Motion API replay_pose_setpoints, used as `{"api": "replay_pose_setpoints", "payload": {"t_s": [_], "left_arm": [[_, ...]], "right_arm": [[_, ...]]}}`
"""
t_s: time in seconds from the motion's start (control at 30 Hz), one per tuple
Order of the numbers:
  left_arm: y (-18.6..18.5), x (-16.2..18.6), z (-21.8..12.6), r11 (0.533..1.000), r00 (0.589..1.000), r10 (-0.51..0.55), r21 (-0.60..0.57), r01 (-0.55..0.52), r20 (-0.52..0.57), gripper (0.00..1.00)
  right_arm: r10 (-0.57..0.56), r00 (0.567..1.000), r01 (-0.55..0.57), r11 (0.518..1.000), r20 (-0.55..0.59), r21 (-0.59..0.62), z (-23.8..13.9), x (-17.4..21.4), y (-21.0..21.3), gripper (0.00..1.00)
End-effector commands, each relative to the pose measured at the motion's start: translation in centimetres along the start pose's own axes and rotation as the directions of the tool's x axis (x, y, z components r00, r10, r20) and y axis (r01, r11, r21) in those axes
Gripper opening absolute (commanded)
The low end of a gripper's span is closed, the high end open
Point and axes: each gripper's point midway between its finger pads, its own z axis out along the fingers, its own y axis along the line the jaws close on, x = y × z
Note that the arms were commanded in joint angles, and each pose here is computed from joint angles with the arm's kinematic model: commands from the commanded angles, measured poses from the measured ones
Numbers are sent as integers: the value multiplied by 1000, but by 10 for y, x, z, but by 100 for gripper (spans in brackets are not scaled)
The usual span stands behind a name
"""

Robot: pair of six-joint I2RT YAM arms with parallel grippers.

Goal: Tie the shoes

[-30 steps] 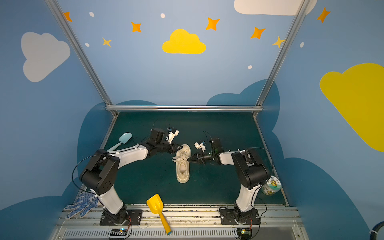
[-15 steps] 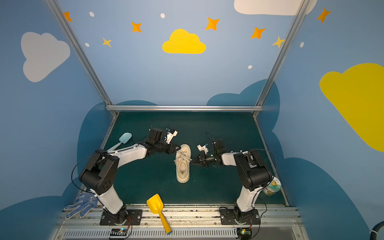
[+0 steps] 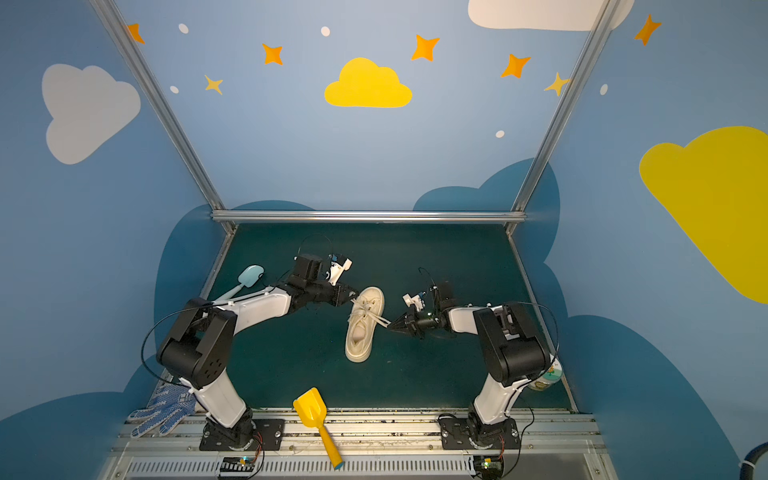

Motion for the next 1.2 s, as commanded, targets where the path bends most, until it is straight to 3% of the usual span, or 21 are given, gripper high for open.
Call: {"api": "replay_pose_setpoints", "payload": {"t_s": [0.0, 0.47, 1.17], "left_arm": [[6, -14, -8, 1000, 998, 25, -19, -24, 51, 3], [28, -13, -13, 998, 998, -5, -65, 9, 62, 3], [49, 8, -18, 987, 998, -40, -154, 46, 42, 3]], "right_arm": [[93, 995, -94, 994, 25, 49, -5, 4, -16, 0], [212, 975, -218, 972, 69, 85, -12, 7, -44, 0], [256, 962, -266, 958, 95, 104, -16, 5, -58, 0]]}}
